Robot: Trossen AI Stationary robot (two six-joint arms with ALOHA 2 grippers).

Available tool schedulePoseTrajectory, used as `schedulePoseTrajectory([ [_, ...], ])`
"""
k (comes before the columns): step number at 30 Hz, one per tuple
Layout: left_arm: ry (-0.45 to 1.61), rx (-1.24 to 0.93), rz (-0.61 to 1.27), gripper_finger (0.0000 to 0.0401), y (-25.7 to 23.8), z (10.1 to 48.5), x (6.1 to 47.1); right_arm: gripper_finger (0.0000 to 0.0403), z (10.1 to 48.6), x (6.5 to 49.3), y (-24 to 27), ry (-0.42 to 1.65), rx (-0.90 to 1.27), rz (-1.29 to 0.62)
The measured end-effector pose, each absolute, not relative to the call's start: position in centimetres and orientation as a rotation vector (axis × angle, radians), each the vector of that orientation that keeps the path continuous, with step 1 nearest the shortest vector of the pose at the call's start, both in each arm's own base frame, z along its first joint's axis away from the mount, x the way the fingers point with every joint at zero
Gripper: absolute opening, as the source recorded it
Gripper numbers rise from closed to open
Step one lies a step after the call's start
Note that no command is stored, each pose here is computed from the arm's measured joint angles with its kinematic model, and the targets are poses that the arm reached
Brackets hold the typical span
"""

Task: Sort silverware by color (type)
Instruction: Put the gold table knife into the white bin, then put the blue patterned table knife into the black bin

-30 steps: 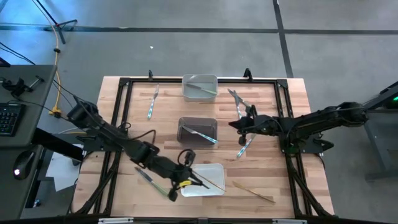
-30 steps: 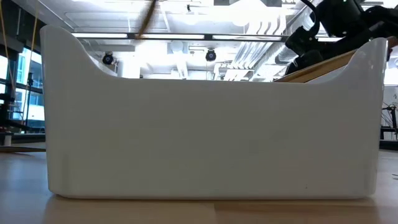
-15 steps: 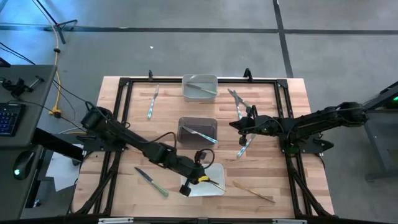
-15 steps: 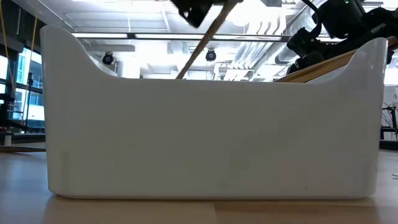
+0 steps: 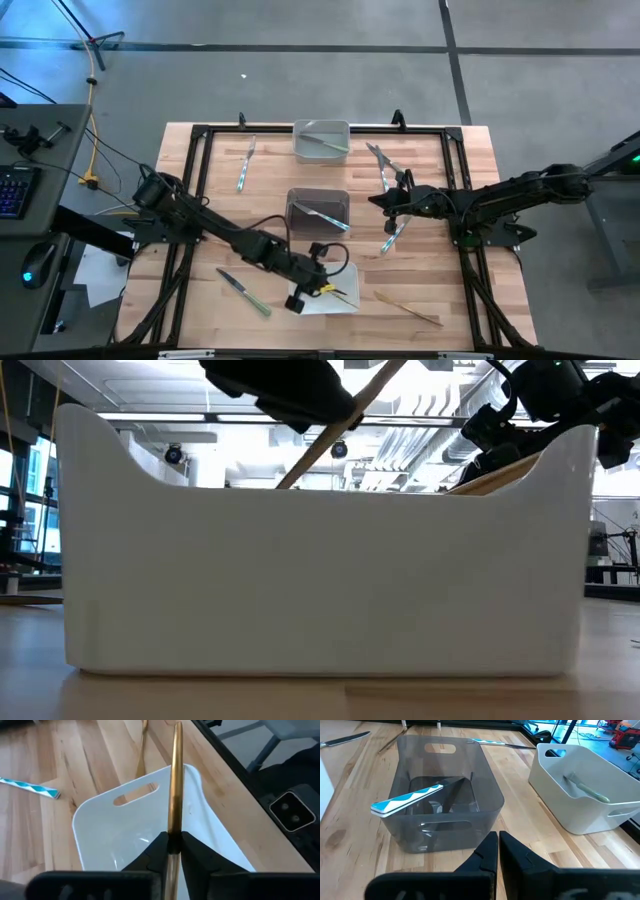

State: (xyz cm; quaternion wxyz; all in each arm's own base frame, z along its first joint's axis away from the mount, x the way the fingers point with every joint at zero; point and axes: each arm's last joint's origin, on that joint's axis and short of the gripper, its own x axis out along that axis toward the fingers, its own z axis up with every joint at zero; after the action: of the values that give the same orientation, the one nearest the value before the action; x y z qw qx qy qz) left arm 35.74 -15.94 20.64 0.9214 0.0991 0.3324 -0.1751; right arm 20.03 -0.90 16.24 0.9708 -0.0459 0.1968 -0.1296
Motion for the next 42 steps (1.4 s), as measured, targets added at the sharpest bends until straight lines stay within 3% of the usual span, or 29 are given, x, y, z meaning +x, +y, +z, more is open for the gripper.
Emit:
schedulePoseTrajectory([
  [5, 0.699, 0.208, -0.358, 0.0074, -15.9, 20.5, 35.6, 0.0, 16.2, 20.0, -0.9, 0.398, -0.093, -0.262],
  [12, 0.736, 0.235, -0.364, 0.0087, -15.8, 20.4, 35.3, 0.0, 16.2, 20.0, -0.9, 0.398, -0.094, -0.261],
  [18, 0.742, 0.317, -0.387, 0.0058, -16.3, 20.7, 34.4, 0.0, 16.2, 20.0, -0.9, 0.402, -0.095, -0.26],
  [24, 0.736, 0.288, -0.39, 0.0004, -16.2, 17.9, 33.1, 0.0, 16.1, 20.0, -0.9, 0.415, -0.112, -0.256],
  [35, 0.419, 0.221, -0.415, 0.0001, -15.3, 20.3, 28.9, 0.0, 16.2, 20.3, -0.8, 0.381, -0.093, -0.22],
  [42, 0.264, 0.113, -0.324, 0.0, -11.8, 17.7, 24.7, 0.0, 15.7, 20.1, -0.3, 0.46, -0.087, -0.163],
])
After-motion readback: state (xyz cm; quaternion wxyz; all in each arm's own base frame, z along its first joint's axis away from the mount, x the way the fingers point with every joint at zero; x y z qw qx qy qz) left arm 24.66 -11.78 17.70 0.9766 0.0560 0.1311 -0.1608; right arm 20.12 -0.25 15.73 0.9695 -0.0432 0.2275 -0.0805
